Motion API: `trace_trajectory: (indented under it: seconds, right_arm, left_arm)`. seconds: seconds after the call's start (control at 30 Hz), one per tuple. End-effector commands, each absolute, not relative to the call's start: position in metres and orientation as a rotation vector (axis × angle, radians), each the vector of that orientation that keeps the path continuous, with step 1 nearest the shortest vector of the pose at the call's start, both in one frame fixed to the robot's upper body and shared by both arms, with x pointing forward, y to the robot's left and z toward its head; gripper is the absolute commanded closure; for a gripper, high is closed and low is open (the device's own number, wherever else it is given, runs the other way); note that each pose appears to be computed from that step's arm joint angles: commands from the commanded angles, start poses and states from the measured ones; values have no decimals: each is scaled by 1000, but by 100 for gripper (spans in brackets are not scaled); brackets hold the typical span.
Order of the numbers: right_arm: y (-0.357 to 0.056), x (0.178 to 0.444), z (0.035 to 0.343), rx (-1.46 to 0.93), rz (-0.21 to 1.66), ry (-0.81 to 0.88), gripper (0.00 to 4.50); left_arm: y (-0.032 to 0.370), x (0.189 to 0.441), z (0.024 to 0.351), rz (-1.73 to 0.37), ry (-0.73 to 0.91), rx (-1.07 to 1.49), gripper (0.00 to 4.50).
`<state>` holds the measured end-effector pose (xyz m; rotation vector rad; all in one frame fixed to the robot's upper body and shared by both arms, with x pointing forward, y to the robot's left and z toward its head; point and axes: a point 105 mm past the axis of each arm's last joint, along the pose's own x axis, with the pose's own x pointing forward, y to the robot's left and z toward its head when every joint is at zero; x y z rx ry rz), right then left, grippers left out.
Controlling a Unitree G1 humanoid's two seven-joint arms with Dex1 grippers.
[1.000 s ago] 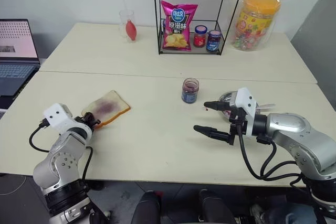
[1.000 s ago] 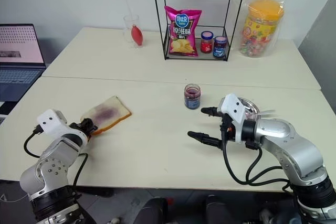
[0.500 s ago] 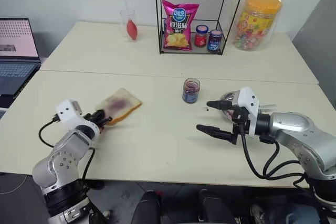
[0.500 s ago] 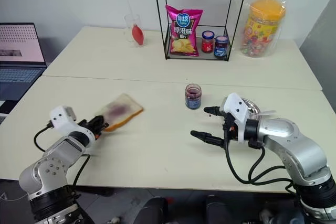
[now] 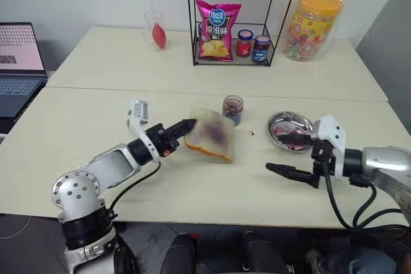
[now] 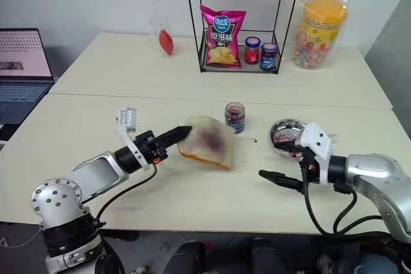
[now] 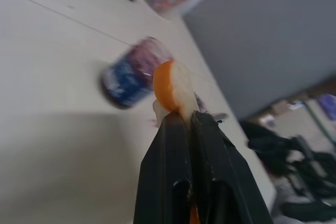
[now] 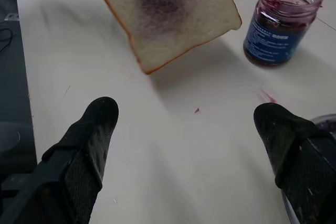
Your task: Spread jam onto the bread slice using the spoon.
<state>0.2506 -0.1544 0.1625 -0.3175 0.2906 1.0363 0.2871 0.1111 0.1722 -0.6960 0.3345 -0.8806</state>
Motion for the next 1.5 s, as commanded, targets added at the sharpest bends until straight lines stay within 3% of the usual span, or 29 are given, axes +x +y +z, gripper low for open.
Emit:
trace_trajectory:
  seconds: [0.03,0.17,0.33,0.6,0.93,1.13,1.23,1.4,1.5]
  right_arm:
    - [-152,243,172,-345,1053,252,0]
    - [-151,242,172,-349,1051,250,0]
    - [-146,236,173,-344,1079,245,0]
    - [-144,235,173,-343,1095,249,0]
    - [-144,234,171,-343,1104,253,0]
    - [-150,235,169,-342,1090,245,0]
    - [-153,236,168,-347,1085,236,0]
    - [-160,239,170,-376,1068,167,0]
    - [-161,241,171,-450,1050,76,0]
  left_arm:
    - [95,280,169,-935,354,-682,447]
    - [93,283,132,-864,435,-516,447]
    - [111,296,101,-713,425,-451,447]
    - [128,307,99,-621,351,-423,447]
    - [129,305,91,-576,372,-390,447]
    - [133,303,90,-532,365,-315,333]
    - [136,301,91,-513,355,-269,253]
    - [144,297,96,-484,323,-93,167]
    - [185,295,132,-437,137,60,167]
